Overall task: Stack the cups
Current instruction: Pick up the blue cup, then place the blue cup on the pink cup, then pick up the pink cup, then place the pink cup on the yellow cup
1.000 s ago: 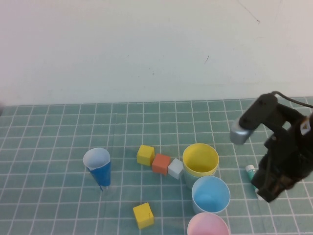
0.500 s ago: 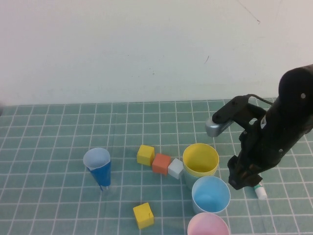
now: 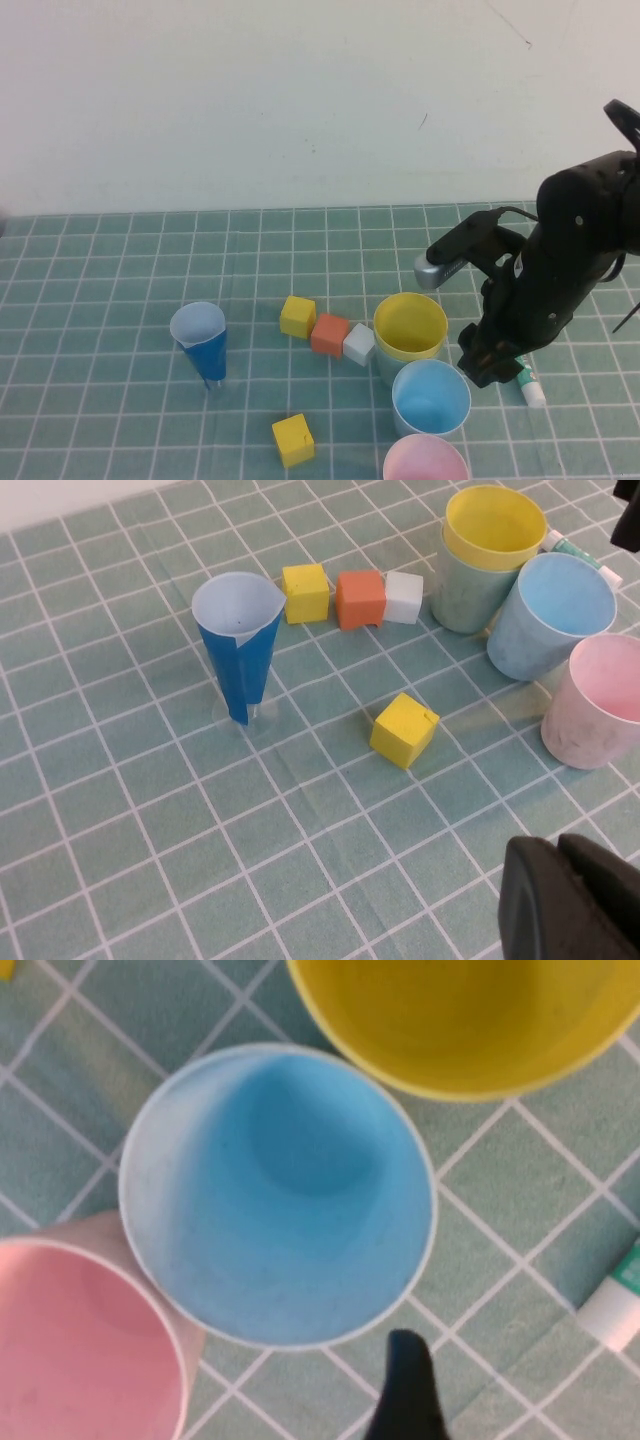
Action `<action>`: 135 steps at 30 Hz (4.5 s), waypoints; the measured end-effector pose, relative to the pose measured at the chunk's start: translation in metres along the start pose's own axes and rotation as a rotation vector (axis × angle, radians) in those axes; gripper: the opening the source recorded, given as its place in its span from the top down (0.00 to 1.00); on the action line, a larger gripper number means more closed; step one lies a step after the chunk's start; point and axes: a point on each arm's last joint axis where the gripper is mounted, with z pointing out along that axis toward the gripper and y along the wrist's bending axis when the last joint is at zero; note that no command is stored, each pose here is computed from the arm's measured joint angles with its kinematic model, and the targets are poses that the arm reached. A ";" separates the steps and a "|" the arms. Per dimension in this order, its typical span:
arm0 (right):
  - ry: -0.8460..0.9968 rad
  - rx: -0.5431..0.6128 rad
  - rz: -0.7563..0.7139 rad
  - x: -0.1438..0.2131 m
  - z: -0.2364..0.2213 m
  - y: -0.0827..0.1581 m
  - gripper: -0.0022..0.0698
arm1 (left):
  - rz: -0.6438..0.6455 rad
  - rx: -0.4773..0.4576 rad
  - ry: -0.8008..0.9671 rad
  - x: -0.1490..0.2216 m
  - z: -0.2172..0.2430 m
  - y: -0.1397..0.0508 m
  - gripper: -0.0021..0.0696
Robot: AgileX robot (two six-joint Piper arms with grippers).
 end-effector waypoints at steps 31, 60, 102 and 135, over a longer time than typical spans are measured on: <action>0.044 -0.139 -0.019 -0.011 0.065 0.006 0.93 | 0.000 0.000 0.000 0.000 0.000 0.000 0.97; -0.059 -0.129 -0.198 0.017 -0.101 0.026 0.95 | 0.000 0.000 0.002 0.000 0.000 0.000 0.97; 0.170 -0.227 -0.229 -0.010 0.031 0.051 0.40 | 0.000 0.000 0.002 0.000 0.000 0.000 0.97; -0.042 0.121 -0.316 -0.078 -0.062 0.017 0.93 | 0.000 0.000 0.002 0.000 0.000 0.000 0.97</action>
